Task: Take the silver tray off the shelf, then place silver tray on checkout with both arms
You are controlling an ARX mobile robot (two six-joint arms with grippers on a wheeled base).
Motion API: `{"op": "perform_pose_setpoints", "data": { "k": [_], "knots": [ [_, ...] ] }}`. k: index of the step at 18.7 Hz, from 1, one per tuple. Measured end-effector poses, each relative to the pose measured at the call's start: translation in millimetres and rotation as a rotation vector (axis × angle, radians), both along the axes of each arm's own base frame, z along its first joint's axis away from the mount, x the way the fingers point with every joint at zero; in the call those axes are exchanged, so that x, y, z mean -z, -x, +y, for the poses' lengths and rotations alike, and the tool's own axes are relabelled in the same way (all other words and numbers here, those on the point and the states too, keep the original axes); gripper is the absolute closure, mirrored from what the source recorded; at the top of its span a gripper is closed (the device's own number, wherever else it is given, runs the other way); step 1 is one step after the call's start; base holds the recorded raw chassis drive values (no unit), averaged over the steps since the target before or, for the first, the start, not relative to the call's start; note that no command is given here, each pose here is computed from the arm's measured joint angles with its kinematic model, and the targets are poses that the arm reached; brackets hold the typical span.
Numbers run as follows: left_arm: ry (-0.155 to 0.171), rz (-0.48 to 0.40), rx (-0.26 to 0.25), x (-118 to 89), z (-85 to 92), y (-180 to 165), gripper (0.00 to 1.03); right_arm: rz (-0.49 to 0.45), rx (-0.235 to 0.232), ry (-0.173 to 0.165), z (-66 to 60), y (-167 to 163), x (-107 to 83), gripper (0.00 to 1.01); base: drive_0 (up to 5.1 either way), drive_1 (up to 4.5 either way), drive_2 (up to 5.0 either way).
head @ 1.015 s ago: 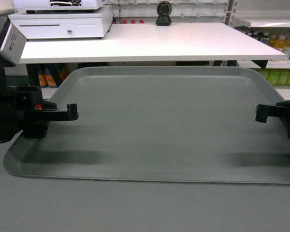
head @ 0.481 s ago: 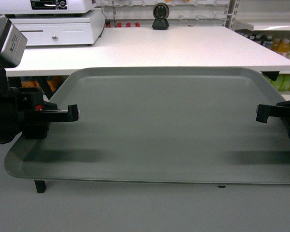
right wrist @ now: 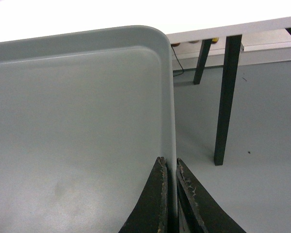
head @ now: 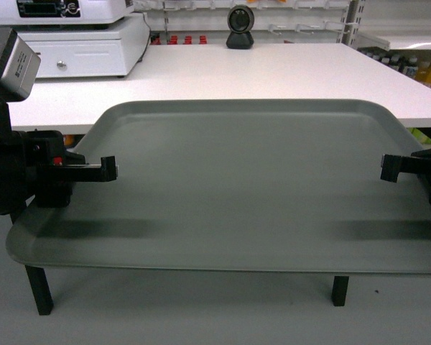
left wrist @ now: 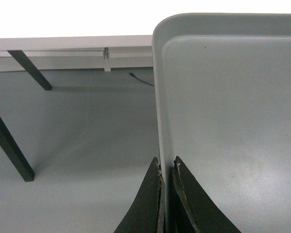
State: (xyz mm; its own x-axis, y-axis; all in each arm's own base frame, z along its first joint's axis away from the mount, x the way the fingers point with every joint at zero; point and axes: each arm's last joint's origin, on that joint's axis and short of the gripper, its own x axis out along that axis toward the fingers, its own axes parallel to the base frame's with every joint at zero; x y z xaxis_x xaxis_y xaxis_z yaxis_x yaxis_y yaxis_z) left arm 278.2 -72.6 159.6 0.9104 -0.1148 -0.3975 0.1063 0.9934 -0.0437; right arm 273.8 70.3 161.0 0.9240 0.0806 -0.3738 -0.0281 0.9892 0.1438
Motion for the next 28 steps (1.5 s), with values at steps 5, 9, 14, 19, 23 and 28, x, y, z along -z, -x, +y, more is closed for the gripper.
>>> {"op": "perform_pose_setpoints", "data": {
  "k": [5,9,14,19,23,28],
  "knots": [
    [-0.001,0.000,0.000,0.2,-0.2,0.1,0.99,0.004,0.001,0.001,-0.1,0.2,0.4,0.99,0.0,4.26,-4.2],
    [0.000,-0.001,0.000,0.0,-0.2,0.0,0.99,0.001,0.001,0.001,0.0,0.0,0.1,0.99,0.0,4.23,-4.3],
    [0.000,-0.002,0.000,-0.1,-0.2,0.0,0.99,0.002,0.001,0.001,-0.1,0.1,0.2,0.99,0.0,4.27,-4.2],
    [0.000,0.000,0.000,0.1,-0.2,0.0,0.99,0.004,0.001,0.001,-0.1,0.2,0.5,0.99,0.0,4.25,-4.3],
    [0.000,-0.001,0.000,0.0,-0.2,0.0,0.99,0.002,0.001,0.001,-0.1,0.2,0.3,0.99,-0.1,4.15,-4.4],
    [0.000,-0.002,0.000,-0.1,-0.3,0.0,0.99,0.004,0.001,0.001,-0.2,0.2,0.4,0.99,-0.1,4.13,-4.3]
  ]
}}
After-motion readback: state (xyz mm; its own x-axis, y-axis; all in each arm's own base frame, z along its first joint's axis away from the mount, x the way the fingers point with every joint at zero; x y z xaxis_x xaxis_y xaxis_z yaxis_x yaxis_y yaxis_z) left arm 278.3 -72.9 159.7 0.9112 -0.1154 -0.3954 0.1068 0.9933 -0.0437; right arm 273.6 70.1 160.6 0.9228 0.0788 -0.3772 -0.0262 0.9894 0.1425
